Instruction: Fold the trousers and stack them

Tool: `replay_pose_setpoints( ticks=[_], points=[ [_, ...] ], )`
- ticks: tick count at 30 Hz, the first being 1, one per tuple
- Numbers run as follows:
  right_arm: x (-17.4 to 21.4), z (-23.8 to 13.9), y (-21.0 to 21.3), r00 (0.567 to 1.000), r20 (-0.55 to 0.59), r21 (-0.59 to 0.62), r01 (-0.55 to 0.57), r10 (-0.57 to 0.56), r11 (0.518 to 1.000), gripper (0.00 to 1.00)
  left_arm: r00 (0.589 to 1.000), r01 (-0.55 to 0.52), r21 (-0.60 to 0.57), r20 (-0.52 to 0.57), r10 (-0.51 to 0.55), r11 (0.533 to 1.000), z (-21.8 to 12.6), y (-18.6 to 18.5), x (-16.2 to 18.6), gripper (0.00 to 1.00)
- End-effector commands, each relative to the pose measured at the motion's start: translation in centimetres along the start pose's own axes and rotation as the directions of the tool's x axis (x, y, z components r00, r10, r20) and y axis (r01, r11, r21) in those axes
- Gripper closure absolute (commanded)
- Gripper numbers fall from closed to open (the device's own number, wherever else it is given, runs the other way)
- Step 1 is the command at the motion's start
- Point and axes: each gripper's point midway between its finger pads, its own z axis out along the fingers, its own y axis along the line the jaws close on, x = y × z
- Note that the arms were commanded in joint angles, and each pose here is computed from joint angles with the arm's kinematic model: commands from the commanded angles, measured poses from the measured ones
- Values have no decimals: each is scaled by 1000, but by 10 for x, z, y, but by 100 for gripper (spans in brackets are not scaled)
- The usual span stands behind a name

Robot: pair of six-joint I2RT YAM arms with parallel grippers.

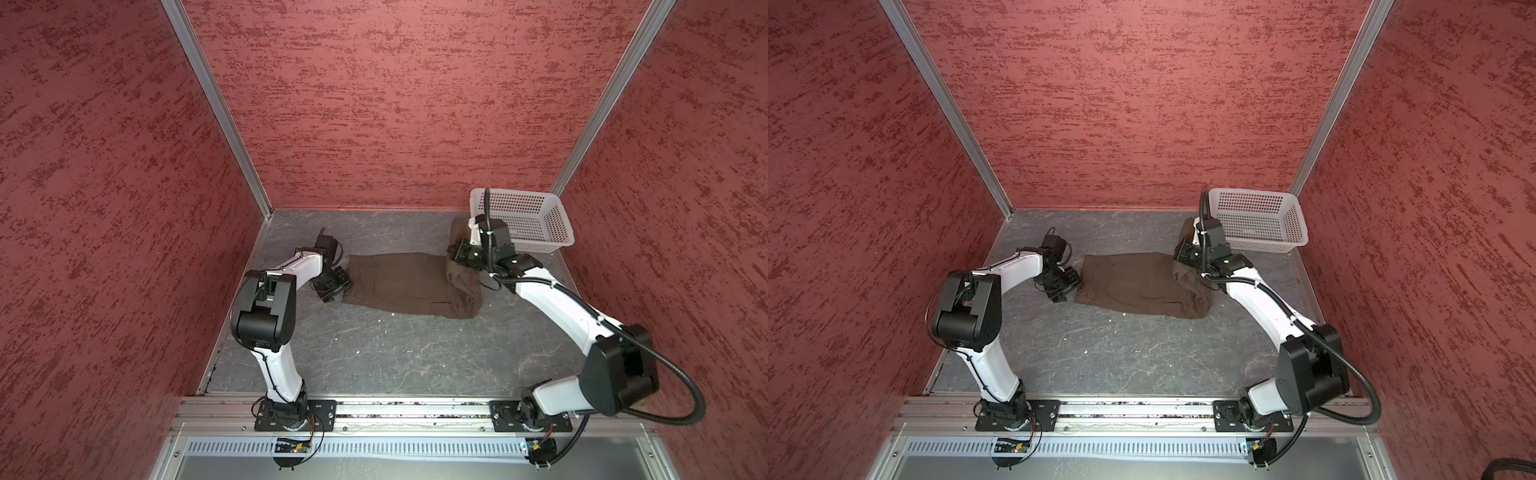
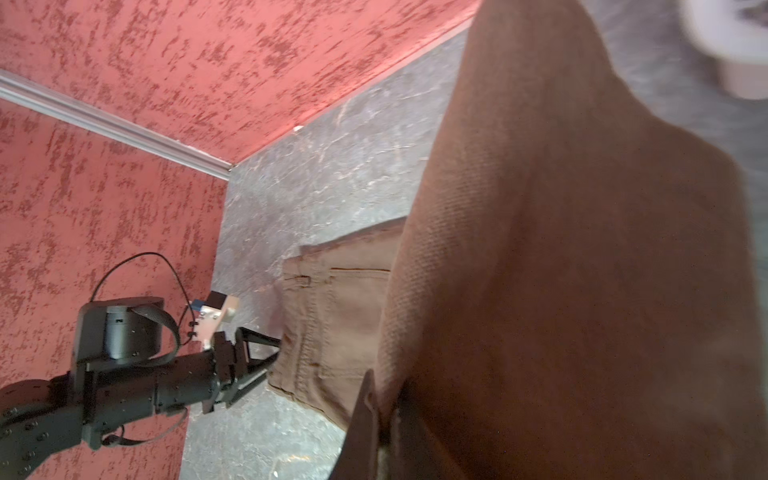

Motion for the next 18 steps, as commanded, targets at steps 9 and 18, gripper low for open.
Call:
replay_pose_setpoints(
  ticks=[9, 18],
  points=[
    [28, 69, 96, 991, -92, -155, 85, -100, 984, 100, 999, 13, 21, -43, -12, 1000, 17, -4, 5, 37],
    [60, 100, 124, 976, -174, -202, 95, -131, 975, 100, 998, 19, 26, -59, -17, 999, 27, -2, 10, 44]
  ],
)
